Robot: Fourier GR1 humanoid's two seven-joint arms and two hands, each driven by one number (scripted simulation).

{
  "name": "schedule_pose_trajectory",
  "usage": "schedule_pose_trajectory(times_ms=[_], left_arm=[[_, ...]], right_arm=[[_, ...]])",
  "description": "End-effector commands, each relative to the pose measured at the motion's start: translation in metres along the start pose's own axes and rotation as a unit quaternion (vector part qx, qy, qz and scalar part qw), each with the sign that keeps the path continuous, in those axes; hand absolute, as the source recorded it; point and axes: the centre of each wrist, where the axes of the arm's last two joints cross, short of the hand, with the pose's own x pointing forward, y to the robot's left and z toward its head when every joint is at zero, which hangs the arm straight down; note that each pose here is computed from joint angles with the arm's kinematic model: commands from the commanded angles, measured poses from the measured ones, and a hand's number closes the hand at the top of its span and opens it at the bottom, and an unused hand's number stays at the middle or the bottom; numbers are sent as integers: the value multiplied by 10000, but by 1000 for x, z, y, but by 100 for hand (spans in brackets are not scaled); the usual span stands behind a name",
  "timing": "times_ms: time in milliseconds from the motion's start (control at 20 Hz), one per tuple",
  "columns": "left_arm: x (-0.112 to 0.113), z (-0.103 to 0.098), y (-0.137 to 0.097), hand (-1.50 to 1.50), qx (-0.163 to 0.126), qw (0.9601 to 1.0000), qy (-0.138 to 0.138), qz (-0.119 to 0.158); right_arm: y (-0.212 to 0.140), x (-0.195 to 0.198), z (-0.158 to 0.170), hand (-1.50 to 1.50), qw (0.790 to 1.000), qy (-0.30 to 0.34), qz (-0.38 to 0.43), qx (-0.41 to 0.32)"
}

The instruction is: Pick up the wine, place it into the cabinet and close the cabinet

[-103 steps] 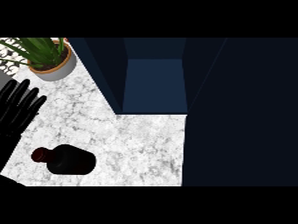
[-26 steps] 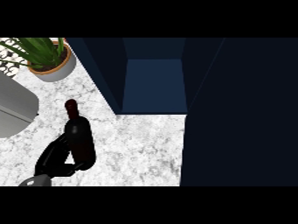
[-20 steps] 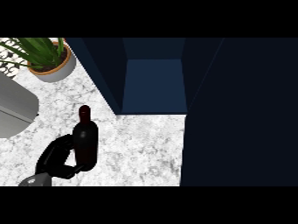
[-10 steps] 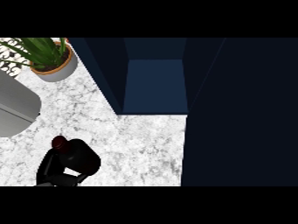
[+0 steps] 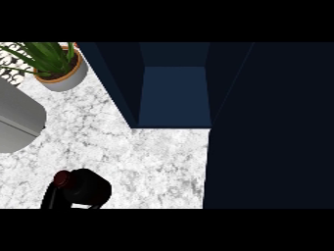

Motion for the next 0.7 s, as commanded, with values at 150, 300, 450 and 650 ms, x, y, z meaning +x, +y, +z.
schedule_pose_trajectory(times_ms=[150,300,450,650], left_arm=[[-3,11,-47,150,-362,9956,-418,754],[27,7,-51,150,-434,9955,-501,678],[61,-6,-56,150,-614,9940,-441,792],[88,-9,-68,150,-630,9932,-509,836]], right_arm=[[1,-6,0,-150,10000,-22,-68,51],[-4,-6,15,-150,9999,-88,-106,-40],[3,-2,4,-150,10000,-43,-4,62],[-21,6,9,-150,9999,-73,-92,-19]])
